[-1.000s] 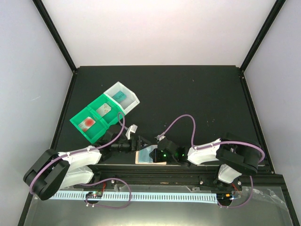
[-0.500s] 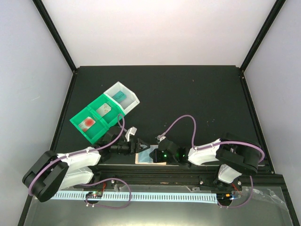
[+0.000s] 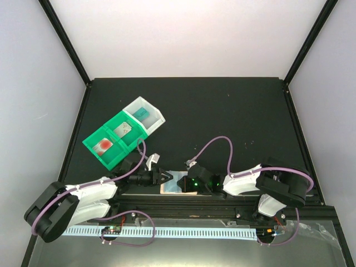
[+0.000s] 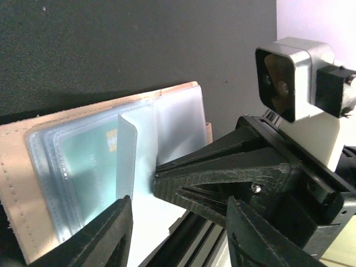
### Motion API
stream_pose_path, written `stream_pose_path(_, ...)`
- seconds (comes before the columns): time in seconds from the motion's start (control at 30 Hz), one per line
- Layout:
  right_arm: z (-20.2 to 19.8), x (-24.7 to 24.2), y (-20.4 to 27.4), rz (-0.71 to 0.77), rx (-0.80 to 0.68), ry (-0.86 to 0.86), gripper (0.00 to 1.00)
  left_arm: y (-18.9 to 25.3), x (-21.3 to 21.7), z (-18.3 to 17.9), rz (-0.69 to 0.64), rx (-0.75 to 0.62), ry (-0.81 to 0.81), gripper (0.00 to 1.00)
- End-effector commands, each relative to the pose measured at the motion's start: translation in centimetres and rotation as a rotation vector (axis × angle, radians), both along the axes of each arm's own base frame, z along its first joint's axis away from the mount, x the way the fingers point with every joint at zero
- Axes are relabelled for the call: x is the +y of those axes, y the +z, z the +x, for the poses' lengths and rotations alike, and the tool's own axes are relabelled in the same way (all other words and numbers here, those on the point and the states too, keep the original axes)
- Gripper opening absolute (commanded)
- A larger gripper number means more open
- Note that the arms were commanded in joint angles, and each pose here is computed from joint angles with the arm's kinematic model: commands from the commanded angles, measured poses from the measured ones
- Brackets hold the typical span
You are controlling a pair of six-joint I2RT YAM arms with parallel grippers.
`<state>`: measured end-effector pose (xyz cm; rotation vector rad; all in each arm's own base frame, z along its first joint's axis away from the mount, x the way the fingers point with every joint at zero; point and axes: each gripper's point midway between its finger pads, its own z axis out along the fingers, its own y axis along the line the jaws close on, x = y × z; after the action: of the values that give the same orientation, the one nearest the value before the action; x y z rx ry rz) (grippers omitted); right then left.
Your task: Take the credit cards out of the card holder
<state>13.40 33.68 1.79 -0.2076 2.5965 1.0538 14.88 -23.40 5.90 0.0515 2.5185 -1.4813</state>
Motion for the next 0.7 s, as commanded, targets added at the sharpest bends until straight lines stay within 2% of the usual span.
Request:
stream_pose_path(0.0, 0.4, -0.6, 0.0, -0.009, -0.02, -0.028, 0.04, -0.1, -0.3, 0.0, -0.006, -0.016, -0.005, 0.44)
stream_pose_path(0.13, 0.4, -0.8, 0.4, -0.009, -0.025, -0.031, 0.07, -0.6, -0.1, 0.1, 0.011, -0.006, 0.005, 0.26)
stream_pose_path(0.3, 0.4, -0.9, 1.4, -0.007, -0.039, -0.024, 0.13, -1.1, 0.3, 0.5, 0.065, -0.015, 0.02, 0.2)
stream_pose_path(0.5, 0.8, -2.6, 2.4, -0.064, -0.09, -0.044, 0.25, -1.4, 0.4, 0.6, 0.079, -0.012, 0.023, 0.25)
stream_pose_path(0.57, 1.1, -3.4, 2.6, -0.096, -0.114, -0.055, 0.27, -1.4, 0.4, 0.6, 0.082, -0.012, 0.024, 0.29)
stream_pose_path(0.67, 1.6, -5.1, 2.8, -0.161, -0.15, -0.088, 0.29, -1.6, 0.5, 0.7, 0.093, -0.014, 0.026, 0.29)
